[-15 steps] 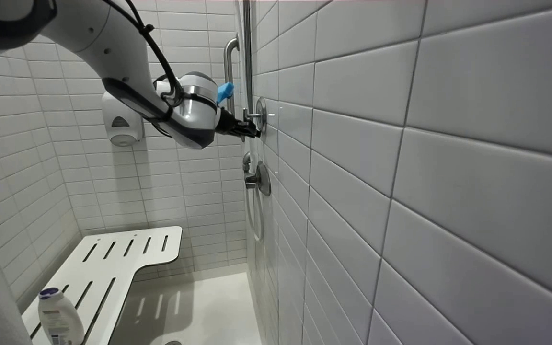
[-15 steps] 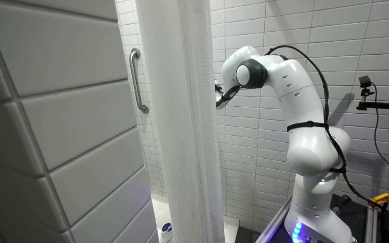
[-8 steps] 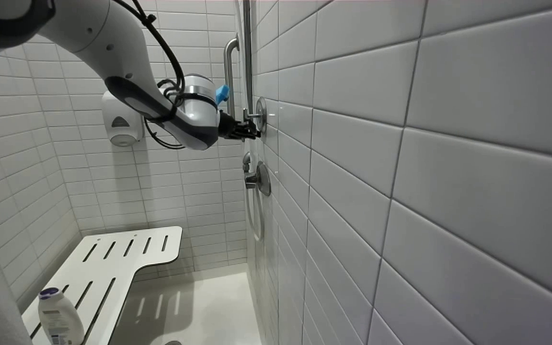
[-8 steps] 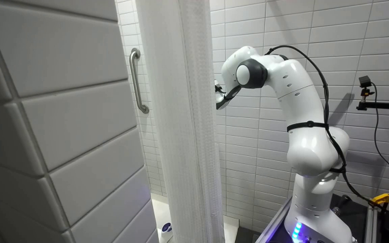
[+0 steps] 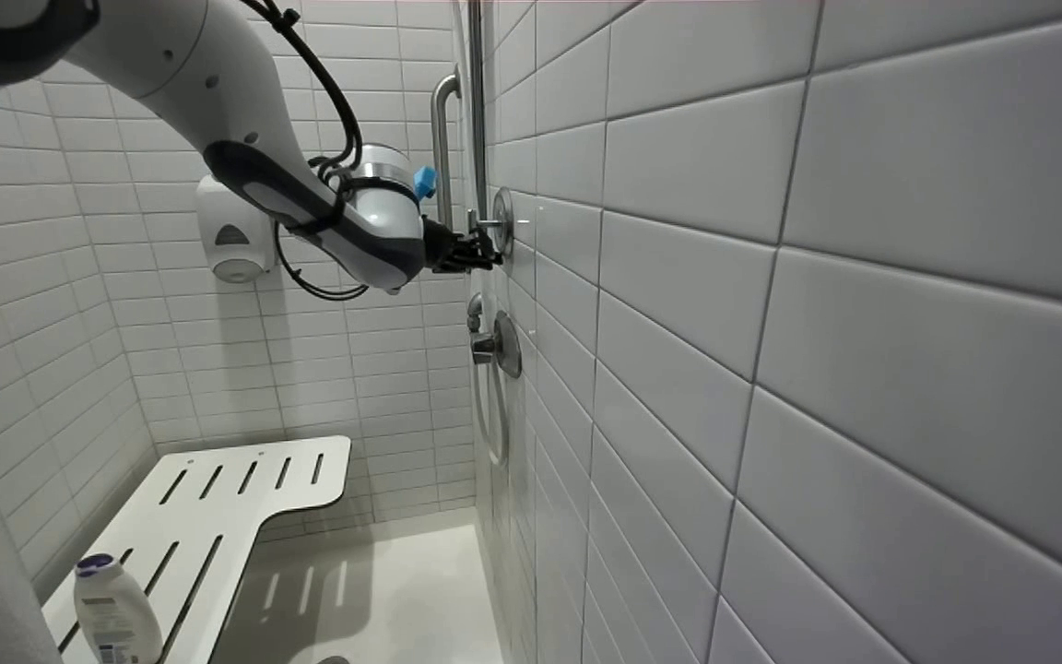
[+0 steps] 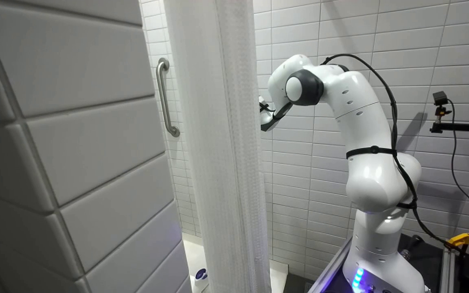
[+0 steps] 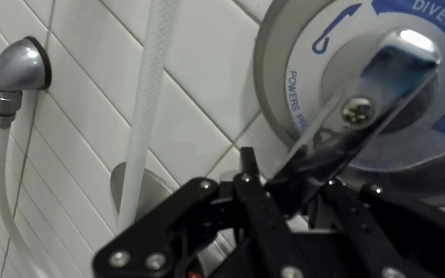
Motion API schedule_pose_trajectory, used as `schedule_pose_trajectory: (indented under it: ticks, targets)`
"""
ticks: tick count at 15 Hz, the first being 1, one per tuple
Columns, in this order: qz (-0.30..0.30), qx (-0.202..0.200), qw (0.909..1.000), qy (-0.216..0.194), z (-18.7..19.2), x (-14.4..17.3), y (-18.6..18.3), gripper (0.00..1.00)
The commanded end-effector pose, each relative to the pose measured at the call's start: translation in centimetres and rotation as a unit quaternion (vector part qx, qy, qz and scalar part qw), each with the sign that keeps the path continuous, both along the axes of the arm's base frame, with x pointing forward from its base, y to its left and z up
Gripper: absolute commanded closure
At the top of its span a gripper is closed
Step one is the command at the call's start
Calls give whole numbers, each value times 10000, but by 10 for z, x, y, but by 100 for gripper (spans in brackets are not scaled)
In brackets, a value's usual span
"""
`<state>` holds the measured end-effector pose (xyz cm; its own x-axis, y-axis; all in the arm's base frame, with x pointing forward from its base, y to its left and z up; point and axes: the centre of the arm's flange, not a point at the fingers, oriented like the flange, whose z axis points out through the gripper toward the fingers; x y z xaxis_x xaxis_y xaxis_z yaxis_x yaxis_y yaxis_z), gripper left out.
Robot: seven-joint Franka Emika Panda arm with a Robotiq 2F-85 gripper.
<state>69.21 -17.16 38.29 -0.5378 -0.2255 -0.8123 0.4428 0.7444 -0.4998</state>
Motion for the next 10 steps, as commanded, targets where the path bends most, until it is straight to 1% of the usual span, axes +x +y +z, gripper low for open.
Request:
schedule_pose_trajectory:
  ticks: [1, 10]
  targets:
    - [-265, -612, 9978, -49, 39, -25, -27, 94]
    - [-448, -802, 9957, 99, 41, -39, -38, 94]
